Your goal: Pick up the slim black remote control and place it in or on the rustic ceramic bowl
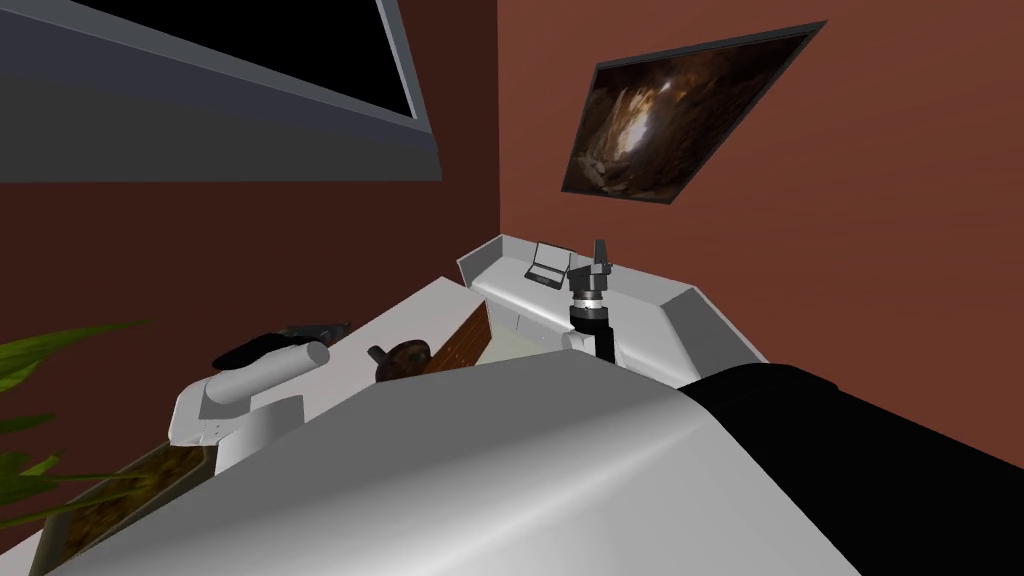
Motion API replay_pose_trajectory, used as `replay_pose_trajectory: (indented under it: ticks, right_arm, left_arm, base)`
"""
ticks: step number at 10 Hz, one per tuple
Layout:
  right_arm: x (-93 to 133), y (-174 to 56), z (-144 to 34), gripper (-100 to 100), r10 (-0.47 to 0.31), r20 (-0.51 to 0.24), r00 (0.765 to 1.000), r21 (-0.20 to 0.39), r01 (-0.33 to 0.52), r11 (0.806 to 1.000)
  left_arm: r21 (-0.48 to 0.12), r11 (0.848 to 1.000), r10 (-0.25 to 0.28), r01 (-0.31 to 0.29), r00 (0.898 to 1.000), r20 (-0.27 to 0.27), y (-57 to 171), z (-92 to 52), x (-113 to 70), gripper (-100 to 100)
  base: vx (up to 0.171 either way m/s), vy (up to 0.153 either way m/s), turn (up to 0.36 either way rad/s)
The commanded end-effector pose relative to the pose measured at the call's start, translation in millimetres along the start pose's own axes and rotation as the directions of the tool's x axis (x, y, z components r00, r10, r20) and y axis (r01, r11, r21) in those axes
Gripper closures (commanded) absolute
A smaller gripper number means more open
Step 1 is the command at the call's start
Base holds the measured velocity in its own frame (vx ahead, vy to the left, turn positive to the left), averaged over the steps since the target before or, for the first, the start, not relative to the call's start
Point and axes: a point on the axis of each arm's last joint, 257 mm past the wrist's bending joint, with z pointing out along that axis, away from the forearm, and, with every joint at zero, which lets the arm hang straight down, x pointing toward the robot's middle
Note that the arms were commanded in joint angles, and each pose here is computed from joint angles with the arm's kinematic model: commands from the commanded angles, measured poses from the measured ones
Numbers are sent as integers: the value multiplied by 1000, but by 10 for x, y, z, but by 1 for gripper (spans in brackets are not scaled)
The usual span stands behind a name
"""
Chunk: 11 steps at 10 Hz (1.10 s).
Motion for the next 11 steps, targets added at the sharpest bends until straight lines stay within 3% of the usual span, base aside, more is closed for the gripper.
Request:
replay_pose_trajectory:
  ticks: [1, 2, 4, 5, 7, 8, 9, 10, 11]
  right_arm:
    - [0, 0, 0, 0, 0, 0, 1000, 0, 0, 1000]
    - [0, 0, 0, 0, 0, 0, 1000, 0, 0, 1000]
    - [0, 0, 0, 0, 0, 0, 1000, 0, 0, 1000]
    - [0, 0, 0, 0, 0, 0, 1000, 0, 0, 1000]
    - [0, 0, 0, 0, 0, 0, 1000, 0, 0, 1000]
    - [0, 0, 0, 0, 0, 0, 1000, 0, 0, 1000]
    - [0, 0, 0, 0, 0, 0, 1000, 0, 0, 1000]
    - [0, 0, 0, 0, 0, 0, 1000, 0, 0, 1000]
    - [0, 0, 0, 0, 0, 0, 1000, 0, 0, 1000]
  left_arm:
    - [-17, 999, -29, 30, 999, 45, 23, 38, -119, -100]
    - [-9, 995, -102, 104, 990, 102, -81, 77, -304, -100]
    - [-23, 991, -127, 132, 980, 151, -14, 75, -444, -100]
    - [-8, 978, -204, 211, 955, 215, -79, 102, -675, -100]
    - [-16, 972, -223, 234, 941, 254, -25, 77, -766, -100]
    - [9, 951, -298, 311, 903, 309, -75, 87, -982, -100]
    - [9, 944, -315, 331, 889, 334, -38, 65, -1037, -100]
    - [4, 943, -313, 332, 882, 352, -11, 48, -1077, -100]
    - [35, 913, -384, 406, 829, 407, -31, 32, -1295, -100]
  base:
    - [-10, 12, -35]
    - [-29, 30, -166]
    - [-13, 16, -111]
    - [-10, 20, -241]
    - [8, 16, -157]
    - [14, 21, -212]
    - [-11, 28, -135]
    - [-9, 10, -31]
    - [8, 38, -290]
